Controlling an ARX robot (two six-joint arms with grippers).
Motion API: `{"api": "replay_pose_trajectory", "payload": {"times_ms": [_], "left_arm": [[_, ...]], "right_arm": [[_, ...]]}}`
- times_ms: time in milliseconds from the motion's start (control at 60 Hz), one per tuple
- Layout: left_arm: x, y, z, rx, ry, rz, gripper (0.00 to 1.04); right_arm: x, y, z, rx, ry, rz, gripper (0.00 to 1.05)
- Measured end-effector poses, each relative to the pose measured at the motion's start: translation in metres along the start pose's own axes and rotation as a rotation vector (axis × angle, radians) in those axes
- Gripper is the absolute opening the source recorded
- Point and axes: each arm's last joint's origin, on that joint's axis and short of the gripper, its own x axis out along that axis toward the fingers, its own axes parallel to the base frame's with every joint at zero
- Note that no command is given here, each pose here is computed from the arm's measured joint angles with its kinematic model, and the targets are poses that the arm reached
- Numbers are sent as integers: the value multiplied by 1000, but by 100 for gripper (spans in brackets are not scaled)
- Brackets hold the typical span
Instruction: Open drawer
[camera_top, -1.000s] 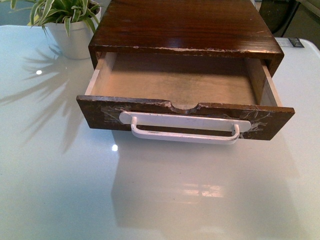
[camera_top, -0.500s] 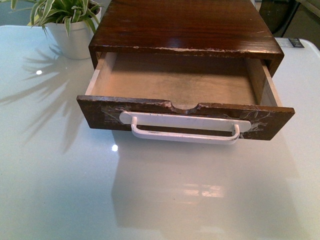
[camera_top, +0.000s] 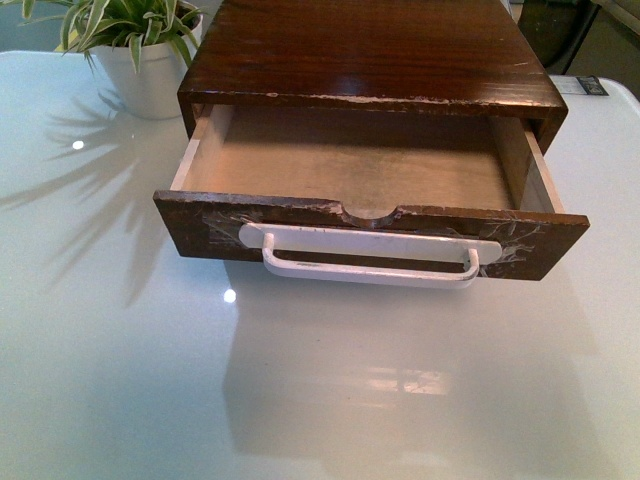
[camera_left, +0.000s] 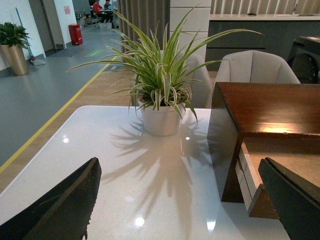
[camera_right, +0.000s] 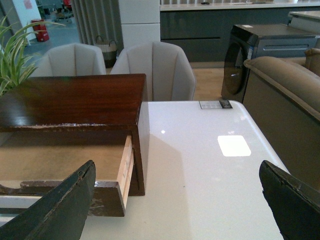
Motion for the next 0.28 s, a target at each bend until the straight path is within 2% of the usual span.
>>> {"api": "replay_pose_trajectory", "payload": {"times_ms": [283], "left_arm": [[0,0,0,0,0,0,96]], "right_arm": [[0,0,0,0,0,0,96]]}}
